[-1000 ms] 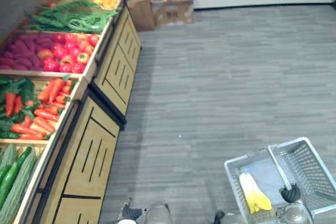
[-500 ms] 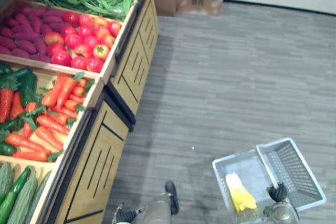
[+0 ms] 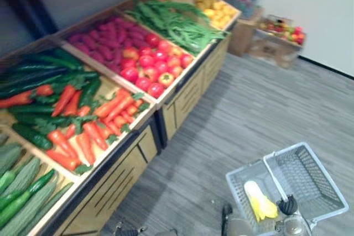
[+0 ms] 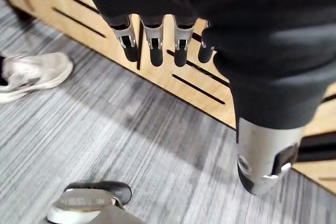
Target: Pick vegetable in the basket
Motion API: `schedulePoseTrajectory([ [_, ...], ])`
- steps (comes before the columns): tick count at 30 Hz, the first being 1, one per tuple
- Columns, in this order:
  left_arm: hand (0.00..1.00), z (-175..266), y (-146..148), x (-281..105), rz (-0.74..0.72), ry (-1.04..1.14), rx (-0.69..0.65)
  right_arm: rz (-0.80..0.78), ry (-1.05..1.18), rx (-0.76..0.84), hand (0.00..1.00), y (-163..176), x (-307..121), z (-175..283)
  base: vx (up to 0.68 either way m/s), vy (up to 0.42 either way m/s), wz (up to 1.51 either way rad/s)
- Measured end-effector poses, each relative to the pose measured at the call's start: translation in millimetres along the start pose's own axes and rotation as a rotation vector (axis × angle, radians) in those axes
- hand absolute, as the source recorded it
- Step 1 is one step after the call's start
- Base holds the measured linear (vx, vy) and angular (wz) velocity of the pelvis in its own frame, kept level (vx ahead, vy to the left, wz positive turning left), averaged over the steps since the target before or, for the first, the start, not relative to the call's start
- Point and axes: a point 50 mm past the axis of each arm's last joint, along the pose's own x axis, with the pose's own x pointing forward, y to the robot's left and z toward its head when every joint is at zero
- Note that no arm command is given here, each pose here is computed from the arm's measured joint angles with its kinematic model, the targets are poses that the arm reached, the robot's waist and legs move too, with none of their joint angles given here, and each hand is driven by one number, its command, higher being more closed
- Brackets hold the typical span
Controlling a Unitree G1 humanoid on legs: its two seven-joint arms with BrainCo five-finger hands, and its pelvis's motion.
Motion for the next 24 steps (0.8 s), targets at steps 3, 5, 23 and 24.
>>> schedulePoseTrajectory([
  [3,0.00,-5,5,1,0.021,0.035,-0.047,-0.014,0.036,0.004,1.00,-6,-2,-12,0.21,-0.593,1.67],
  [5,0.00,-15,-13,-7,-0.018,0.091,-0.094,-0.068,0.040,-0.003,1.00,-26,3,-14,0.22,-0.604,1.39],
  [23,0.00,-44,-14,-16,0.001,0.205,-0.133,-0.140,0.017,0.099,1.00,-40,6,-10,-0.01,-0.116,0.84],
  [24,0.00,-32,0,-5,-0.004,0.134,-0.009,-0.086,0.026,0.062,1.00,-22,1,-15,0.00,0.019,0.08],
])
